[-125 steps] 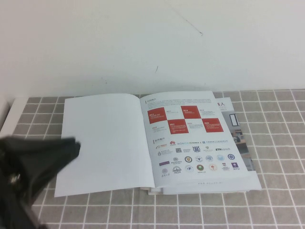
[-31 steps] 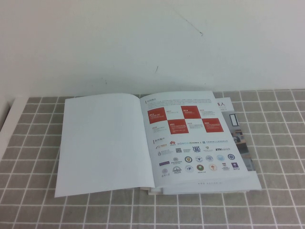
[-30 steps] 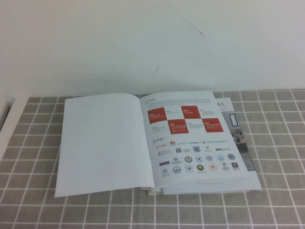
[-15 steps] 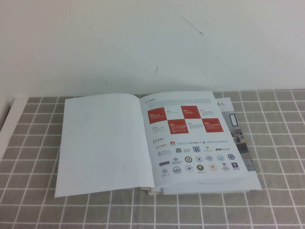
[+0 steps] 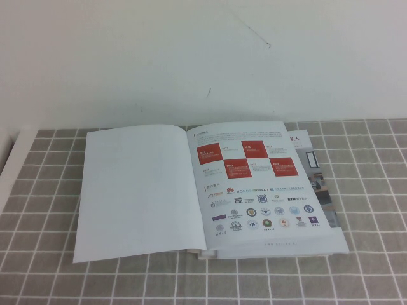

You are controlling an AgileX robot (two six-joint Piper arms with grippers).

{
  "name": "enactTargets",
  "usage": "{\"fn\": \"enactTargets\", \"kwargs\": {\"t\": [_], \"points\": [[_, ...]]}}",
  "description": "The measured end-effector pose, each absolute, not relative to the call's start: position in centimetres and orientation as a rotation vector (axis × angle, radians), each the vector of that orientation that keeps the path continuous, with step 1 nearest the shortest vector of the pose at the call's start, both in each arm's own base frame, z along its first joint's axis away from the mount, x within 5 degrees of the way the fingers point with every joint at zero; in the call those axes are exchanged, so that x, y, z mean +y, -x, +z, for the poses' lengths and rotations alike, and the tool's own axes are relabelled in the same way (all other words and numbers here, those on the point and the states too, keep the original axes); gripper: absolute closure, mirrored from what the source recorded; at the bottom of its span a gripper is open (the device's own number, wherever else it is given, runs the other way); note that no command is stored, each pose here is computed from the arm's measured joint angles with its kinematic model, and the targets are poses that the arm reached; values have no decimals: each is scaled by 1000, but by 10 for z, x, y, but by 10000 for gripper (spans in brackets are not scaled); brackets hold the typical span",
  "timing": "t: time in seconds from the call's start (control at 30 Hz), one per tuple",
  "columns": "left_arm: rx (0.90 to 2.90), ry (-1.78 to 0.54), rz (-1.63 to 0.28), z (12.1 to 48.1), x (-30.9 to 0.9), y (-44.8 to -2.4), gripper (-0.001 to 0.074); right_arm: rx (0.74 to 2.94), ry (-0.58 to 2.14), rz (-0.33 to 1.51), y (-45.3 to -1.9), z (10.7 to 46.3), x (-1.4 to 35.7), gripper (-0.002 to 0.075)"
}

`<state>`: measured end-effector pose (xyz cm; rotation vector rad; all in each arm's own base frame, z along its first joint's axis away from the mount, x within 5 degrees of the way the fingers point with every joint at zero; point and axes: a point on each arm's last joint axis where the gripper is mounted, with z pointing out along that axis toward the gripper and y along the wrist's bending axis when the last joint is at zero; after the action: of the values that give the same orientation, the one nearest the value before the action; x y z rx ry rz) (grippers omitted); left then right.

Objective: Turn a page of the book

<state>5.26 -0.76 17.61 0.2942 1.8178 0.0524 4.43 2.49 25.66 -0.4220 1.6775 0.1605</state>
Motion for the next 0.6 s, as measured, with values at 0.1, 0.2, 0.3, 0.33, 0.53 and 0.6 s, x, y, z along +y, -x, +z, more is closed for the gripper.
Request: {"fn": "enactTargets", "kwargs": {"t": [0.1,0.2,0.3,0.33,0.53,0.6], "points": [[1817,-298,55,176,-8,-53,738,1756,259,139,-45,228,17,729],[1817,-299,56,176,-8,-53,738,1815,161,101,-49,198,10,729],[1817,-299,56,176,-8,-53,738,1840,128,74,-52,177,8,729],[1817,-299,56,176,-8,-53,738,1848,127,68,-52,174,7,729],[1817,-302,58,176,-8,-53,738,1892,156,14,-52,169,5,729],[1817,-302,58,176,-8,-53,738,1893,163,2,-51,170,4,729]]}}
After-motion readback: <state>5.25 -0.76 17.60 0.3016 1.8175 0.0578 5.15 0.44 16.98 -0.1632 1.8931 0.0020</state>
